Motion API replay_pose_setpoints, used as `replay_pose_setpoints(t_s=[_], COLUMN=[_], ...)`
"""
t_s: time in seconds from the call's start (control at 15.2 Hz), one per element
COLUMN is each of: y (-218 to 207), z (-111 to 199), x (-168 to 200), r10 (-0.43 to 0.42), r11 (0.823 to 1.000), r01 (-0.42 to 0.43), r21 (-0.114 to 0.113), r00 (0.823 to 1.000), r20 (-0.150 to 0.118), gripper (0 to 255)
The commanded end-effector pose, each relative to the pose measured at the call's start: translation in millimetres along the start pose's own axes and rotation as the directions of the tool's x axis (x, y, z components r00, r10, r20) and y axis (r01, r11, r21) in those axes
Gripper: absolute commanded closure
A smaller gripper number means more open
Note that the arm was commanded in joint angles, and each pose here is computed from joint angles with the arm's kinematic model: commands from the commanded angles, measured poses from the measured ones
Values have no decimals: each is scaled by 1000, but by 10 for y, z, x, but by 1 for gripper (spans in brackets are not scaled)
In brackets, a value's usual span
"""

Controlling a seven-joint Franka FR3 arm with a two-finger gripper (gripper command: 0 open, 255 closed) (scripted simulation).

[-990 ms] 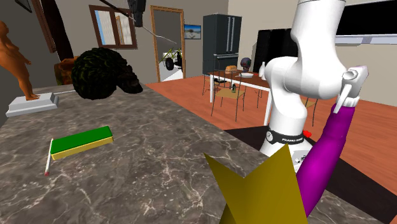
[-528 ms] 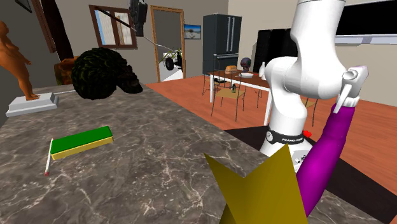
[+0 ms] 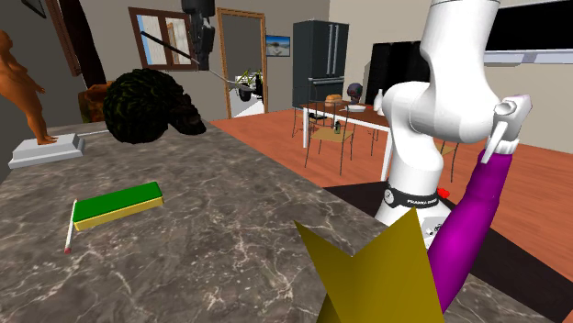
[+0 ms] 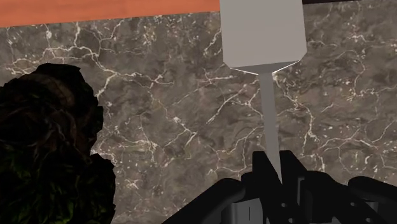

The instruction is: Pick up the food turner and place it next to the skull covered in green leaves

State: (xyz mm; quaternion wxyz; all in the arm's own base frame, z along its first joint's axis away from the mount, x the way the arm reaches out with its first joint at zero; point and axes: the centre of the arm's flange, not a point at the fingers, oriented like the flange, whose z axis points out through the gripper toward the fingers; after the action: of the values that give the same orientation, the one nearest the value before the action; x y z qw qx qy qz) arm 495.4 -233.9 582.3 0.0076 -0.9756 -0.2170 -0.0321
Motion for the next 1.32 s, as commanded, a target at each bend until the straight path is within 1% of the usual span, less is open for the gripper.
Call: replay_pose_setpoints(t_s=[0.0, 1.25], y=[1, 2], z=[109, 1110], x=[-11, -77], r10=[0, 0], r11=[1000, 1000], r01=[0, 0], r21=[0, 0], r00=[1000, 1000], r20=[0, 0], gripper=[255, 255])
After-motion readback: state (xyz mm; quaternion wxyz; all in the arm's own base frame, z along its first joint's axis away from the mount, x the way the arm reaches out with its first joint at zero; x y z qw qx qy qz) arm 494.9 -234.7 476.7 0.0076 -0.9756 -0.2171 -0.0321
